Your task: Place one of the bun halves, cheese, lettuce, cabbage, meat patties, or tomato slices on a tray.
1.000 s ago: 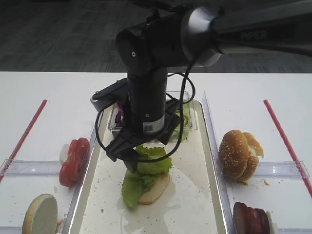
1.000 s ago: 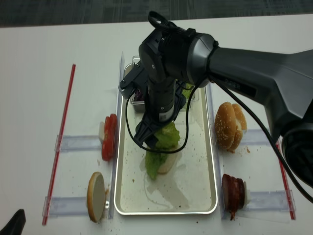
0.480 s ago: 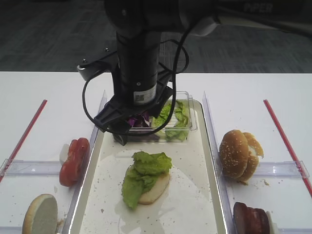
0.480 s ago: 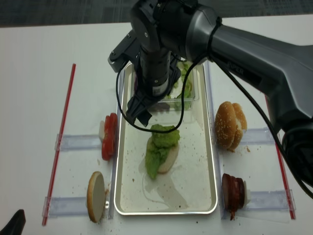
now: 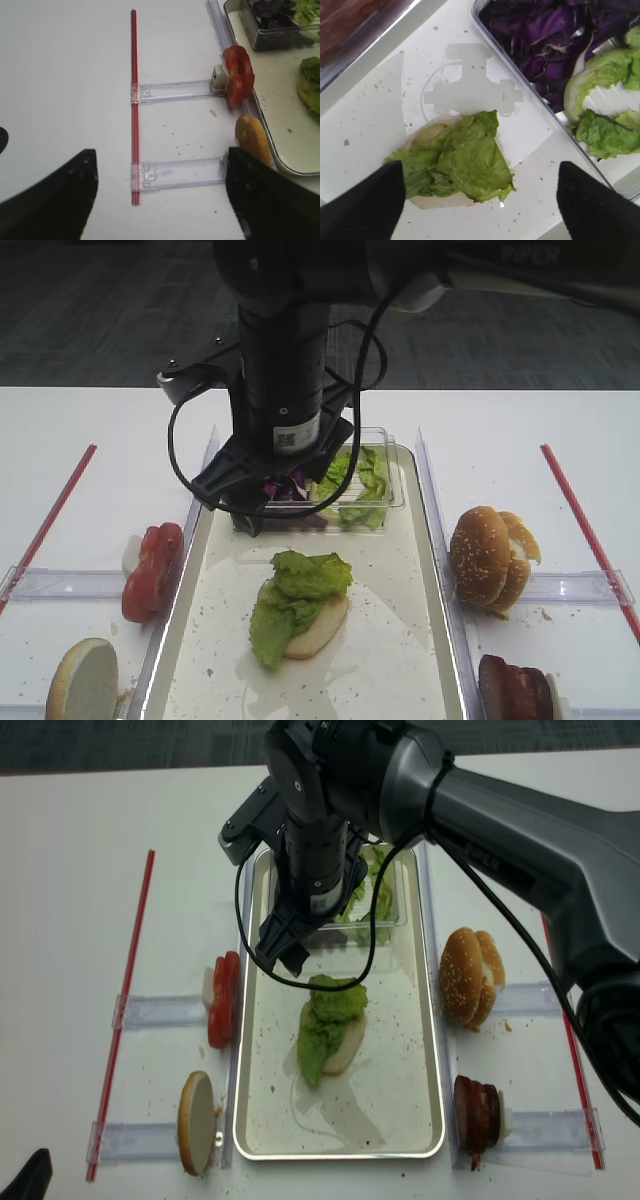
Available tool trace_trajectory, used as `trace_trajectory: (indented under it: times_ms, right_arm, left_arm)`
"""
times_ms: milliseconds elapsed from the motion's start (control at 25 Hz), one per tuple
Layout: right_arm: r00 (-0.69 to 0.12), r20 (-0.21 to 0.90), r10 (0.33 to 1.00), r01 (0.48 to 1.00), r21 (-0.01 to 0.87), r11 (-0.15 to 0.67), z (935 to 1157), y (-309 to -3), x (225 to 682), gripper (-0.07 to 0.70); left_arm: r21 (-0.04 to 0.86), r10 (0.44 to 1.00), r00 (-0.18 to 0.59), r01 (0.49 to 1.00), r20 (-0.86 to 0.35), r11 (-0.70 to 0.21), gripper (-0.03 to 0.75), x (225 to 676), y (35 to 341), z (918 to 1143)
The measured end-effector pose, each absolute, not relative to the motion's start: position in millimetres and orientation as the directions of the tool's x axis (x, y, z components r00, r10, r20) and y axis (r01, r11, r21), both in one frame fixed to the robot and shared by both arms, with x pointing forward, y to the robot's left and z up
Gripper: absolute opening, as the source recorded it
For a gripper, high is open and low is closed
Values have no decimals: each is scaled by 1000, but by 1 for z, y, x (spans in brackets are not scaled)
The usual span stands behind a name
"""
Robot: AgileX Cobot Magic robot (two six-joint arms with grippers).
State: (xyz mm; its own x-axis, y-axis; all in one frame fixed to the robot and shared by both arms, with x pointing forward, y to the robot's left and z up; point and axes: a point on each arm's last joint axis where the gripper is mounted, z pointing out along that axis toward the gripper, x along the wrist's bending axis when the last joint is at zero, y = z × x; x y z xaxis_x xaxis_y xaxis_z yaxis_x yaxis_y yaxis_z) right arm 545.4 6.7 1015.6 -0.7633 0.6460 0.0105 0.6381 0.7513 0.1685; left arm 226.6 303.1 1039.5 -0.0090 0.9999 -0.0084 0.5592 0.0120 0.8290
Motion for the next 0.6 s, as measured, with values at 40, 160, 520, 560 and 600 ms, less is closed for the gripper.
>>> trace_trajectory:
  times_ms: [40,160,520,560,600]
  right_arm:
    - [-763,11,646,638,168,751,1016,7,545,624]
    - [-766,-16,642,632,164,758,1016,5,547,618]
    - [-709,-28,705,692,163,703,1016,-24,573,580]
    - [-694,-28,719,707,163,688,1016,-31,579,577]
    - [-678,-28,734,722,163,673,1016,-38,584,577]
  left_arm:
    - [829,1000,-9,559,-8,12,493,227,303,1039]
    - [829,1000,-9,559,-8,12,493,227,303,1039]
    - [829,1000,-9,559,-8,12,493,227,303,1039]
    - [829,1000,-9,559,-8,12,493,227,303,1039]
    - [829,1000,-9,559,-8,12,493,227,303,1039]
